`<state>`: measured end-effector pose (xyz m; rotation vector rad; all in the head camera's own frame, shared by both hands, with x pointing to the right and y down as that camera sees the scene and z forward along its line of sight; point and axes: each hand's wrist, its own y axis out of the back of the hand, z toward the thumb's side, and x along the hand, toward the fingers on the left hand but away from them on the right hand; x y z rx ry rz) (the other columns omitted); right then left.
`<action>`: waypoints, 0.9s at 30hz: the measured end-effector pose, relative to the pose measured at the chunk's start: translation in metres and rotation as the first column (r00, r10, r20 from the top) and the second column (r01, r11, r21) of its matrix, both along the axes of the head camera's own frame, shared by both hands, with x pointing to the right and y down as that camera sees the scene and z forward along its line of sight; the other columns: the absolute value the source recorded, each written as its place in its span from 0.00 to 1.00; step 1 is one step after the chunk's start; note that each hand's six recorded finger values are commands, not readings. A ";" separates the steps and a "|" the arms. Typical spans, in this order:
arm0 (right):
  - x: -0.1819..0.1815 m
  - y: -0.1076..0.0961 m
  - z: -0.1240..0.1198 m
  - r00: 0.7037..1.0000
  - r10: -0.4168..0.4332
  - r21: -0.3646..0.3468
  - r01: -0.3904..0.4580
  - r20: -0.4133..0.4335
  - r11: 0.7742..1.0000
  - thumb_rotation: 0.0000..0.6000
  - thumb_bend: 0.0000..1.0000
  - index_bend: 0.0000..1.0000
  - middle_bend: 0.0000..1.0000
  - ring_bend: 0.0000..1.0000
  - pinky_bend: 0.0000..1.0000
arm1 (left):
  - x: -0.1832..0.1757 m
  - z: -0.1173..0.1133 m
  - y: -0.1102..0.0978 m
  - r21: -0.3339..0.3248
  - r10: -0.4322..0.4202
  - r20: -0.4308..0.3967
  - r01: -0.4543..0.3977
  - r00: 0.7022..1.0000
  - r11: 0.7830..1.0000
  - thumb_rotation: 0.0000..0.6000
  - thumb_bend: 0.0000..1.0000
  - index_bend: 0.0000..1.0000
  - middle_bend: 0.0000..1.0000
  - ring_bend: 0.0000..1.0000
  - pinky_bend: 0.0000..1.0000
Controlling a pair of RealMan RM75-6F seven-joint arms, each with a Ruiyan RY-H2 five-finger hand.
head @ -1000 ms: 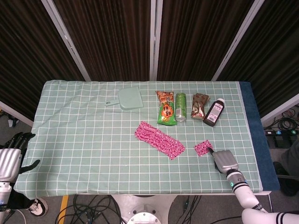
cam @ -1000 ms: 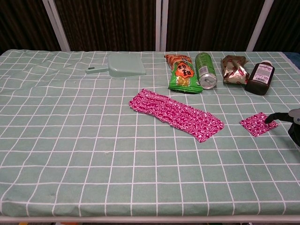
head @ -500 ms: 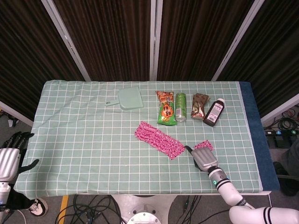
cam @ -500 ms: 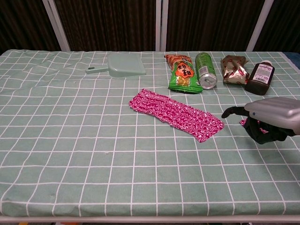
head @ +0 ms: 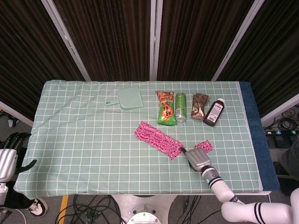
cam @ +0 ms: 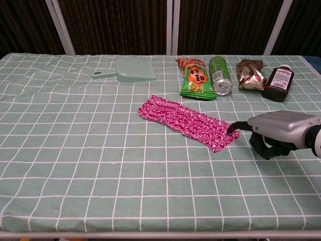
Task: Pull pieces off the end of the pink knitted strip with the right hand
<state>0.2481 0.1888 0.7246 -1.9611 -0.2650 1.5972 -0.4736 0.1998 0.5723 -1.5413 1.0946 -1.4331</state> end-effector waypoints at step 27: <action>-0.016 0.047 -0.013 0.992 -0.117 -0.044 0.119 0.044 0.992 1.00 1.00 0.15 0.98 0.94 0.88 | -0.004 -0.009 -0.002 0.027 -0.015 0.006 0.015 1.000 1.000 1.00 0.15 0.17 0.15 0.10 0.27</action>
